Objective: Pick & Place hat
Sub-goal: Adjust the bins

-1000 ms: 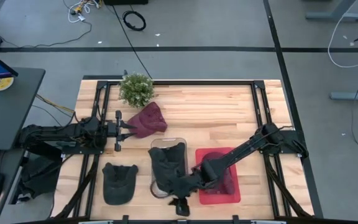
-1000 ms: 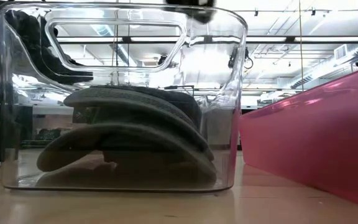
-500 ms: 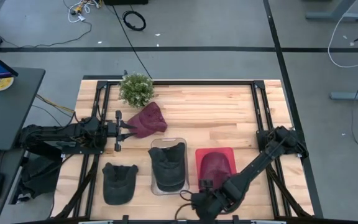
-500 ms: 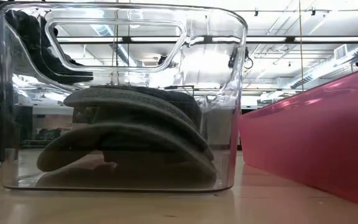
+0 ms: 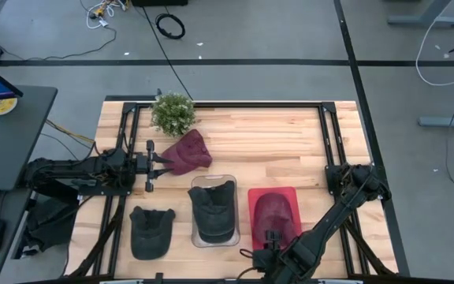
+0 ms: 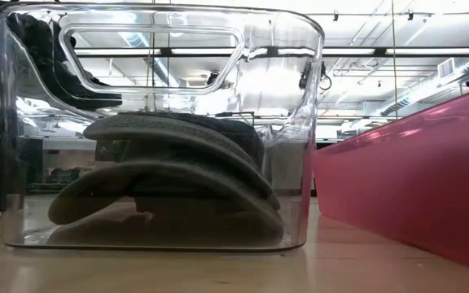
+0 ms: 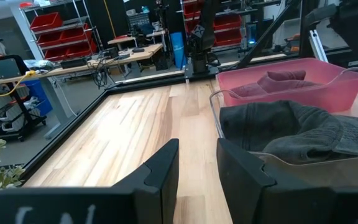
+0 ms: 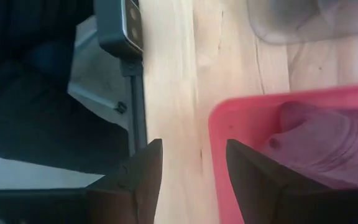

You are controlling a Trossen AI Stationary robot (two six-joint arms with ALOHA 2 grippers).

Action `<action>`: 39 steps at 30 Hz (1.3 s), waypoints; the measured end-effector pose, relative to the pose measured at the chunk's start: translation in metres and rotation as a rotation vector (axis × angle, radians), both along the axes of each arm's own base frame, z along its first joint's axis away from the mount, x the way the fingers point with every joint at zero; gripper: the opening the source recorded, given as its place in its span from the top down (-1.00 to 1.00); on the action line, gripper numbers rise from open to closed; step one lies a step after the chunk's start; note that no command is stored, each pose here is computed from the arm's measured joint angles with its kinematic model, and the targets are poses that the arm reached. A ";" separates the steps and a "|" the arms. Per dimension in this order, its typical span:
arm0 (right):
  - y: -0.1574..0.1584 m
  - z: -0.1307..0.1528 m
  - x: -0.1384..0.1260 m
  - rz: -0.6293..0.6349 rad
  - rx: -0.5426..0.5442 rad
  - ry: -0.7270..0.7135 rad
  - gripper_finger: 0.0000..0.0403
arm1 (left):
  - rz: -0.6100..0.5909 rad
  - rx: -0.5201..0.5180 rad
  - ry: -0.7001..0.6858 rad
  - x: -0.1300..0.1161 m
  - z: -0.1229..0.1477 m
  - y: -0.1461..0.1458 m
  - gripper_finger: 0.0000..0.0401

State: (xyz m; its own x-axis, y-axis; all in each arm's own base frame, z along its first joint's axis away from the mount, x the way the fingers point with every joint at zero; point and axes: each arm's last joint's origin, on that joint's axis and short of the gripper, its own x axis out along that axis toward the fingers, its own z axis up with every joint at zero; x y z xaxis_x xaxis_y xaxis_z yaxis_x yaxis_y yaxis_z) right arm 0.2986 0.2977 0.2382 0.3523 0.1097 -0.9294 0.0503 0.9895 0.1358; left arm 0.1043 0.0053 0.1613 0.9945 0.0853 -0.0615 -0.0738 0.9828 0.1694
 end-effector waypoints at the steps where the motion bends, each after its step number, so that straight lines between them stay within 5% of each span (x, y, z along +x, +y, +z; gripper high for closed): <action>1: 0.000 -0.004 0.000 -0.007 -0.011 0.003 0.11 | 0.000 0.000 0.000 0.000 0.000 0.000 0.43; 15: -0.014 -0.072 -0.007 -0.038 -0.010 0.061 0.13 | 0.000 0.000 0.001 0.000 0.000 0.000 0.43; 19: -0.018 -0.078 -0.006 -0.056 0.008 0.088 0.33 | 0.000 0.000 0.001 0.000 0.000 0.000 0.43; 25: -0.025 -0.077 0.001 0.003 0.025 0.096 0.93 | 0.001 0.000 0.001 0.000 0.000 0.000 0.43; 39: -0.064 -0.077 0.032 0.140 -0.042 0.076 0.98 | 0.000 0.000 0.000 0.000 0.000 0.000 0.43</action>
State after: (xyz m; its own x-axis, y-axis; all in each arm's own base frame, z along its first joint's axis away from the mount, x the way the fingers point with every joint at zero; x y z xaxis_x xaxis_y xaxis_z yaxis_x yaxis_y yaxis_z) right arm 0.3310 0.2341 0.1607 0.2644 0.1134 -0.9577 -0.0802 0.9922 0.0953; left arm 0.1043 0.0054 0.1613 0.9944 0.0857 -0.0620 -0.0741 0.9827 0.1696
